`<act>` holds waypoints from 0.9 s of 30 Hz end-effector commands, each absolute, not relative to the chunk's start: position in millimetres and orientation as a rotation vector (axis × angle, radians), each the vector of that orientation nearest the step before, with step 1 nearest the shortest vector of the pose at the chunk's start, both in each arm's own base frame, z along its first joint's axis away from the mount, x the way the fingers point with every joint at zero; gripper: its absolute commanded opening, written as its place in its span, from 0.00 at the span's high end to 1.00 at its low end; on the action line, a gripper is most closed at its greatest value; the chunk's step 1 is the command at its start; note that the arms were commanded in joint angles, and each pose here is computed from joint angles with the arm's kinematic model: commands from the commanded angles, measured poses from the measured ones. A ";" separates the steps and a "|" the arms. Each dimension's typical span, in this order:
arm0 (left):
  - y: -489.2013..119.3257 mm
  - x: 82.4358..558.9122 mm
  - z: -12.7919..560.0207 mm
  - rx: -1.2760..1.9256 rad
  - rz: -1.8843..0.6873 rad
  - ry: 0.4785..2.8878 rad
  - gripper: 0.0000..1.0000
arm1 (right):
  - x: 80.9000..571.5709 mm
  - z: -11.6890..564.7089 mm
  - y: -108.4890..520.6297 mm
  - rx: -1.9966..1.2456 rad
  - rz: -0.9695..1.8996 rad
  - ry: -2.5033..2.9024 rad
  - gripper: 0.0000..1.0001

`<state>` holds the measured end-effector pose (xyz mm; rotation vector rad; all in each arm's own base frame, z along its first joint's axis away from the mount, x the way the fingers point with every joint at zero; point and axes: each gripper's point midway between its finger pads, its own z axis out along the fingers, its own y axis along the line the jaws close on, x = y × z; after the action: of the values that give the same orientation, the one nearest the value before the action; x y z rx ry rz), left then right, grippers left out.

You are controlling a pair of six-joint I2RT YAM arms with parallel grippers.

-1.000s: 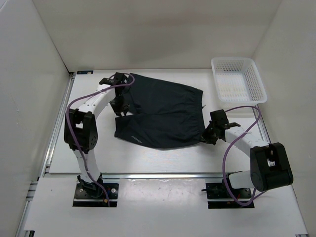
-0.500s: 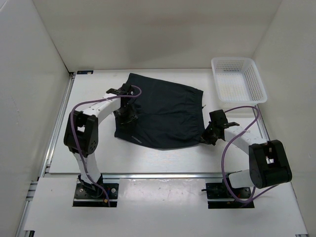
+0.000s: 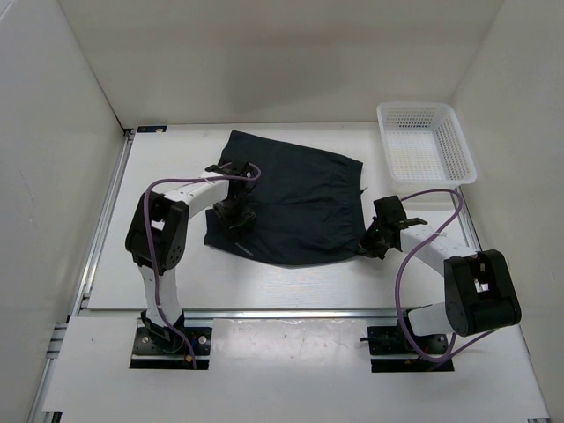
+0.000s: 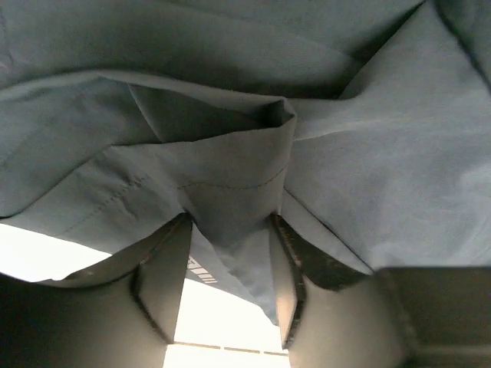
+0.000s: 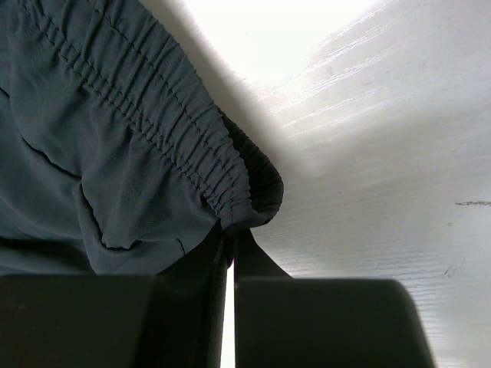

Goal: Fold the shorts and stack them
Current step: Flatten the shorts out

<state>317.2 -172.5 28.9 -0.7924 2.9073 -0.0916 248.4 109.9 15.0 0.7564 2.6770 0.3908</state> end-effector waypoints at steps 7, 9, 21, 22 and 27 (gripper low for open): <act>-168.4 310.6 33.4 -0.838 -0.082 2.865 0.58 | 256.4 22.0 110.0 0.730 0.399 2.664 1.00; -161.9 305.4 31.4 -0.838 -0.048 2.859 0.59 | 256.4 22.0 110.0 0.730 0.399 2.664 1.00; -144.1 299.1 40.5 -0.860 0.060 2.817 0.90 | 257.2 24.4 110.2 0.728 0.404 2.656 1.00; -142.1 299.9 47.3 -0.858 0.068 2.805 0.90 | 257.2 24.4 110.2 0.728 0.404 2.656 1.00; -133.3 285.2 90.6 -0.836 0.012 2.751 0.90 | 253.1 27.7 107.2 0.716 0.393 2.650 1.00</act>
<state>285.6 -144.3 39.4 -0.8573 2.8703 0.0609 248.2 110.3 16.3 0.7527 2.6756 0.3964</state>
